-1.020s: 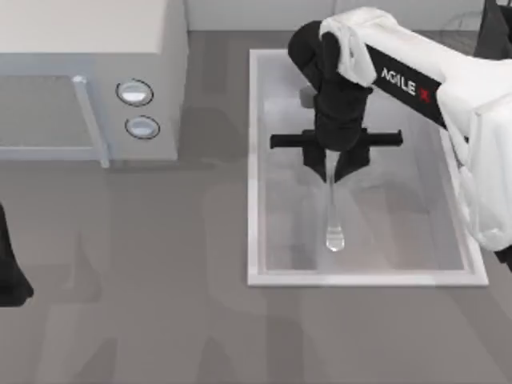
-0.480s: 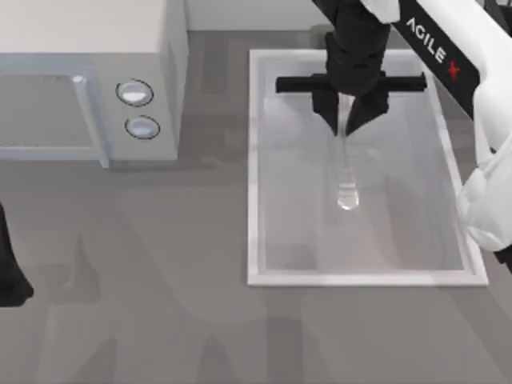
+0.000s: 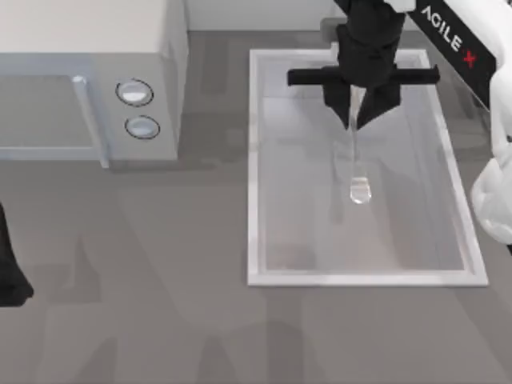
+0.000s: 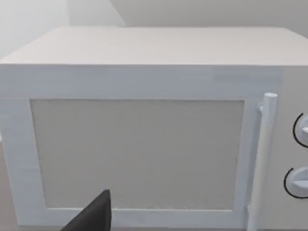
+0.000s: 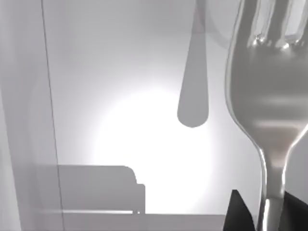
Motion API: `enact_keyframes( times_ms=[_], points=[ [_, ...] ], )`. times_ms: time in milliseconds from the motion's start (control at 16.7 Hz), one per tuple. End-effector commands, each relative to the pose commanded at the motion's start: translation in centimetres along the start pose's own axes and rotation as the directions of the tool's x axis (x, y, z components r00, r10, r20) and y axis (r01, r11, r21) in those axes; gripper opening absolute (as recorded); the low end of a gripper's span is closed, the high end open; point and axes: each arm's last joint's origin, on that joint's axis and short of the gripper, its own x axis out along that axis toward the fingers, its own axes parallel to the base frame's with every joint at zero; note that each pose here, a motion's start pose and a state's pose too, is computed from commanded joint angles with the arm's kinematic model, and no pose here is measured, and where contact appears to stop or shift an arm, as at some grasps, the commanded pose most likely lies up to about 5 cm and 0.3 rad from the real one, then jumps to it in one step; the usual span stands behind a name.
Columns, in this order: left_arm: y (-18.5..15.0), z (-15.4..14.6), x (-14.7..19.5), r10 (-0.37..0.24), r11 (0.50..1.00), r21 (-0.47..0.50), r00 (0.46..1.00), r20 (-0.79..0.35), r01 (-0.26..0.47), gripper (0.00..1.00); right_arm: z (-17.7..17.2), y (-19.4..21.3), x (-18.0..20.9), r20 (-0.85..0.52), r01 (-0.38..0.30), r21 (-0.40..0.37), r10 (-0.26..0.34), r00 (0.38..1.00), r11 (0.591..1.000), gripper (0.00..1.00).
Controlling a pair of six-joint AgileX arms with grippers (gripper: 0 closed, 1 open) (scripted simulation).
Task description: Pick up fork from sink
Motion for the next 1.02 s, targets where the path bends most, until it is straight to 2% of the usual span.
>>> enact_keyframes(
  times_ms=[240,420,720,1020],
  points=[
    [0.0,0.0,0.0,0.0,1.0,0.0,1.0,0.0,0.0,1.0,0.1,-4.9,-2.8,-0.004,0.004,0.001,-0.004,1.0,1.0,0.0],
    [0.0,0.0,0.0,0.0,1.0,0.0,1.0,0.0,0.0,1.0,-1.3,-9.9,-4.8,-0.03,0.012,0.001,-0.012,0.999,1.0,0.0],
    [0.0,0.0,0.0,0.0,1.0,0.0,1.0,0.0,0.0,1.0,-6.5,-17.7,-6.6,-0.077,0.013,0.005,-0.013,0.997,1.0,0.0],
    [0.0,0.0,0.0,0.0,1.0,0.0,1.0,0.0,0.0,1.0,-11.3,-21.9,-7.9,-0.06,0.006,0.007,-0.006,0.998,1.0,0.0]
  ],
)
